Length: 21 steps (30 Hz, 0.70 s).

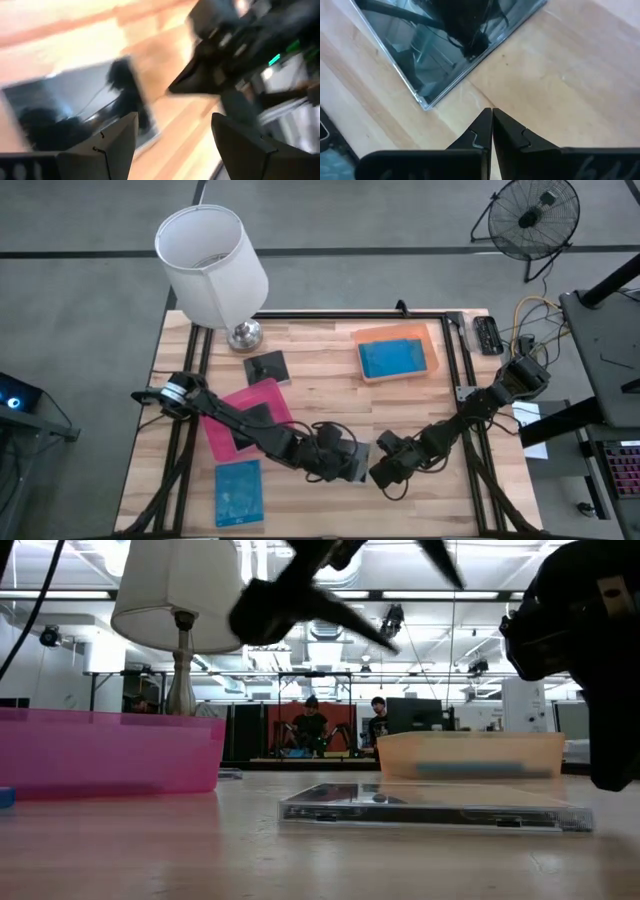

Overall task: Pick & place jewel cases by type
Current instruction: Put the bottom black CD case into the pink bin

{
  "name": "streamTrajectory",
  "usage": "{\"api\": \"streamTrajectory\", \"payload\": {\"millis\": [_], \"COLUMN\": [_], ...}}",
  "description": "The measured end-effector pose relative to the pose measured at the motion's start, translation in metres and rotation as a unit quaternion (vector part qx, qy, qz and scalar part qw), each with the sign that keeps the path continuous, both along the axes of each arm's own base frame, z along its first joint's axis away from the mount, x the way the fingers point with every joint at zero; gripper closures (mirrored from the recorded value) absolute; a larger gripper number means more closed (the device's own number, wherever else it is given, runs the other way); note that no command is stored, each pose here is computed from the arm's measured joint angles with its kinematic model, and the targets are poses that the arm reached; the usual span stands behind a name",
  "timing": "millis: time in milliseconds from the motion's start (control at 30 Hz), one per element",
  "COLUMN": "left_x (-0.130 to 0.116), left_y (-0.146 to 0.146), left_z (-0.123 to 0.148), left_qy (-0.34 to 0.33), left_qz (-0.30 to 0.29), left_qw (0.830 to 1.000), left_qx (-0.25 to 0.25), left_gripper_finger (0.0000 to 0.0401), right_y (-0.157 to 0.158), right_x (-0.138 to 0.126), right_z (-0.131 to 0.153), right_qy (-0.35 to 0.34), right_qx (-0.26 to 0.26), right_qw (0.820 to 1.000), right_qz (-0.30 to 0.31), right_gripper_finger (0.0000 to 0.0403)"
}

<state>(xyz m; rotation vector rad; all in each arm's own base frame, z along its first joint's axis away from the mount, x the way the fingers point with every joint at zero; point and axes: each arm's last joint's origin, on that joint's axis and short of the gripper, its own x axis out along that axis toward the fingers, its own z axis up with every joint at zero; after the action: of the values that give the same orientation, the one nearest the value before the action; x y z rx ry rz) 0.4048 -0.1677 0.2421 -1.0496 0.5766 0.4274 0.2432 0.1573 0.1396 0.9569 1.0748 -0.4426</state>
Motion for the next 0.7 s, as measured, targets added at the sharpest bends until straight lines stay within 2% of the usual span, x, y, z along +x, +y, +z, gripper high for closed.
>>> {"api": "streamTrajectory", "payload": {"millis": [233, 500, 600, 700], "left_x": [-0.01, -0.028, -0.038, -0.049], "left_y": [0.001, 0.005, 0.009, 0.013], "left_z": [-0.009, -0.032, -0.037, -0.039], "left_qy": [0.066, 0.121, 0.113, 0.072], "left_qz": [-0.028, -0.079, -0.095, -0.108], "left_qw": [0.997, 0.989, 0.989, 0.991], "left_qx": [0.013, 0.013, 0.007, -0.008], "left_gripper_finger": [0.0165, 0.0165, 0.0165, 0.0165], "right_y": [0.003, 0.004, 0.009, 0.014], "right_x": [0.001, 0.0, -0.003, -0.006], "right_z": [0.001, 0.002, 0.002, 0.003], "right_qy": [-0.012, -0.027, -0.037, -0.043], "right_qx": [0.01, 0.01, 0.01, 0.01], "right_qw": [1.0, 0.997, 0.994, 0.993], "right_qz": [-0.012, -0.077, -0.105, -0.106], "right_gripper_finger": [0.0394, 0.0394, 0.0393, 0.0383]}}
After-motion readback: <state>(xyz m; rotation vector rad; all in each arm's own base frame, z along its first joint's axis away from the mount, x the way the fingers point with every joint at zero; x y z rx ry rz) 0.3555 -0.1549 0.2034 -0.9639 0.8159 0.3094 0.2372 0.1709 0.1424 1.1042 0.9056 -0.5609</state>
